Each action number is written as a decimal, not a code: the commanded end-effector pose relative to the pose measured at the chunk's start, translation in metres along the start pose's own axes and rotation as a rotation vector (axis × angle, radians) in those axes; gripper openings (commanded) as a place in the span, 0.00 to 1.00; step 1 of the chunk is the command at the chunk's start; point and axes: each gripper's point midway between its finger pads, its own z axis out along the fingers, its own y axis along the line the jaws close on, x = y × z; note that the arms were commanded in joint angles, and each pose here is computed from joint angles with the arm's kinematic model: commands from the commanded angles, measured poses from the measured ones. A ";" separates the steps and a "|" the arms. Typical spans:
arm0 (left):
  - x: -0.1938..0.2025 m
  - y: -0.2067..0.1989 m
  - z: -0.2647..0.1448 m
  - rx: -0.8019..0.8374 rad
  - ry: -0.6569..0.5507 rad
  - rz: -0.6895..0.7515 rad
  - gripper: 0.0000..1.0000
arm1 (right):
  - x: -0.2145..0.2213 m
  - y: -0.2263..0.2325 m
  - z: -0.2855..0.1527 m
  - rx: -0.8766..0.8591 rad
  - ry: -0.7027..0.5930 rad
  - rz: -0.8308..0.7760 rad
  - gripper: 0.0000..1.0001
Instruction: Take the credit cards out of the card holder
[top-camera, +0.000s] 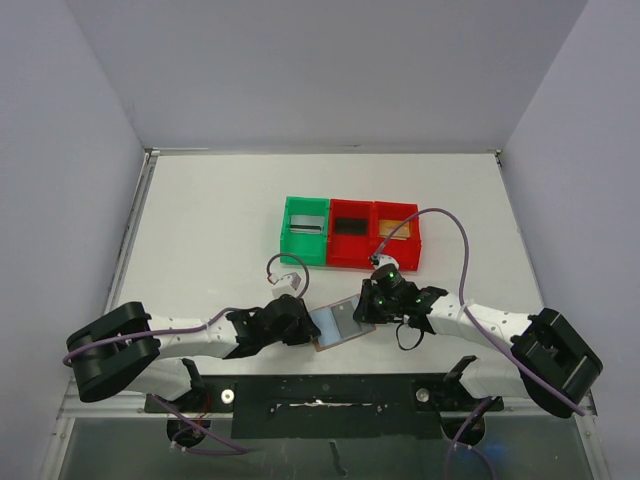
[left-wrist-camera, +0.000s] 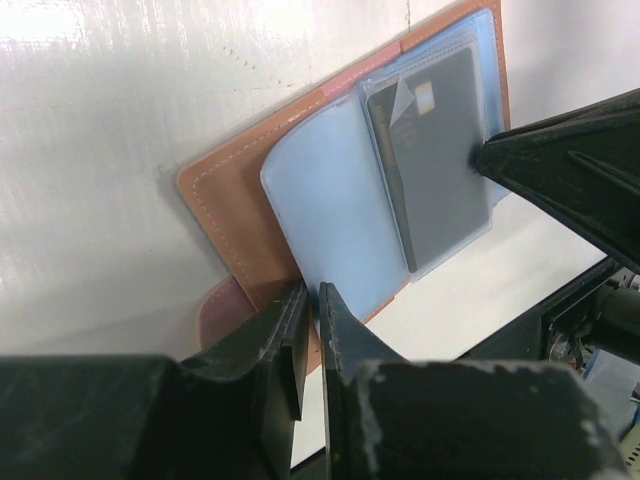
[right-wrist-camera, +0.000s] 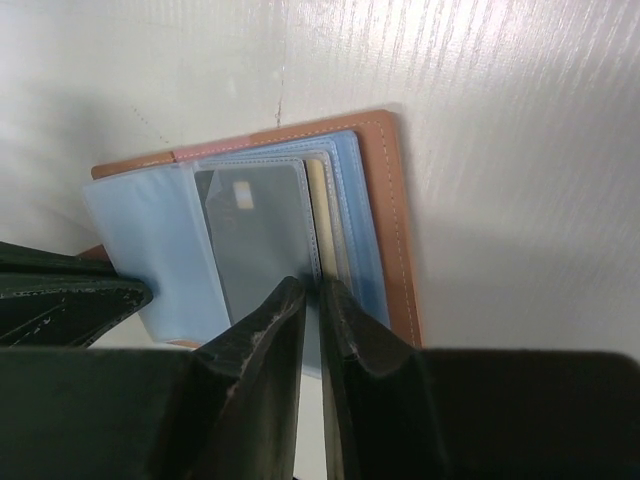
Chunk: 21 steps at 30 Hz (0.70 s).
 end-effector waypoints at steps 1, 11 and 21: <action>-0.004 -0.010 0.002 0.037 -0.015 -0.006 0.09 | -0.017 0.027 -0.008 -0.097 -0.046 -0.022 0.14; -0.004 -0.011 0.002 0.037 -0.014 -0.005 0.05 | -0.022 0.036 -0.016 -0.127 -0.059 -0.031 0.13; -0.009 -0.016 -0.002 0.053 -0.028 -0.004 0.03 | -0.027 0.060 -0.029 -0.251 -0.073 -0.058 0.15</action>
